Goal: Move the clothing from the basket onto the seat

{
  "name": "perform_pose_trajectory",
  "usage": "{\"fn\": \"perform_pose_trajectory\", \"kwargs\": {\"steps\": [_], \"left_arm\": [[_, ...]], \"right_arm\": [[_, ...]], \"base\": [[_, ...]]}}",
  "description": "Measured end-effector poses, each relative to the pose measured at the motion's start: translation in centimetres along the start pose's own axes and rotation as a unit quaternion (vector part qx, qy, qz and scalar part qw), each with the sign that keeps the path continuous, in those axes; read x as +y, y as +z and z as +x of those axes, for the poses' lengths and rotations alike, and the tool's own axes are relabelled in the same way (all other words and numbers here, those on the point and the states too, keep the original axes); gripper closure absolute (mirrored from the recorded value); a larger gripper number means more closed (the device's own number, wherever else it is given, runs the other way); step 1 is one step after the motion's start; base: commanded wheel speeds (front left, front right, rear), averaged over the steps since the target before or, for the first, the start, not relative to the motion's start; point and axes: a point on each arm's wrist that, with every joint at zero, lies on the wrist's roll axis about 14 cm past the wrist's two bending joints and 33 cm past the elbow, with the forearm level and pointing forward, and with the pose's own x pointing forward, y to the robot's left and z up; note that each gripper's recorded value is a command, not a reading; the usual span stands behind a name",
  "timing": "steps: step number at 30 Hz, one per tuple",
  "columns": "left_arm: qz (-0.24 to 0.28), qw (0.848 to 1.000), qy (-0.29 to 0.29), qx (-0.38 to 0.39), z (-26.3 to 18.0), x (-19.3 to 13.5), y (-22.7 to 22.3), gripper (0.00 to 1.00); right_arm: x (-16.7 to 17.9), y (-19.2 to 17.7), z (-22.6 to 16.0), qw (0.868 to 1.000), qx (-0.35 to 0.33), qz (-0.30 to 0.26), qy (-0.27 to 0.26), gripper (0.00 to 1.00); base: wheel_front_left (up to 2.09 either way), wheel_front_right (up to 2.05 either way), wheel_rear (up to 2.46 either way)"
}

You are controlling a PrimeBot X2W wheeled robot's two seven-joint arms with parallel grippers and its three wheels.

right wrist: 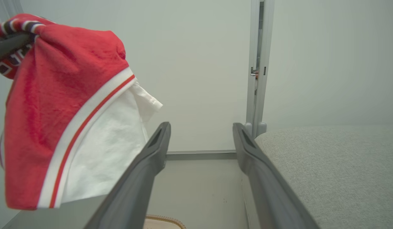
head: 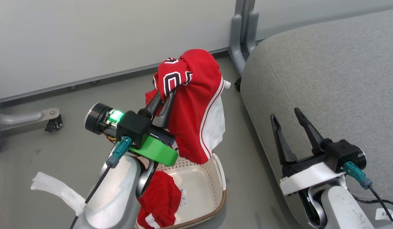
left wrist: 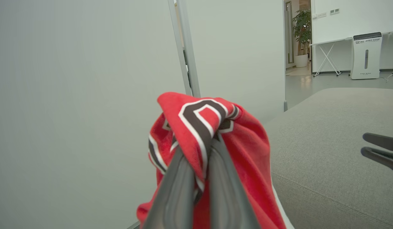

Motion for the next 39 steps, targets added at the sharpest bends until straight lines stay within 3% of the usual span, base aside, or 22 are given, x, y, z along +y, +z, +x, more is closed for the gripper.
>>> {"fn": "perform_pose_trajectory", "kwargs": {"steps": [9, 23, 31, 39], "left_arm": [[-0.006, 1.0, -0.006, 0.002, 0.0, -0.4, -0.3, 1.0], [-0.014, 1.0, -0.01, 0.005, 0.4, -0.8, -0.8, 1.0], [-0.025, 1.0, -0.016, 0.004, 0.9, -1.4, -1.1, 1.0], [-0.032, 0.999, -0.023, 0.006, 1.2, -2.0, -1.4, 1.0]], "right_arm": [[2.6, 1.4, 1.3, 0.998, -0.024, -0.007, 0.052, 0.0], [10.0, 1.1, 1.5, 0.987, -0.024, 0.031, 0.158, 0.0], [9.3, 1.2, 2.9, 0.988, -0.03, 0.03, 0.15, 0.0], [10.7, -0.3, 2.8, 0.985, -0.009, 0.038, 0.171, 0.0]], "base": [[0.0, 0.0, 0.0], [0.0, 0.0, 0.0], [0.0, 0.0, 0.0], [0.0, 0.0, 0.0]]}}
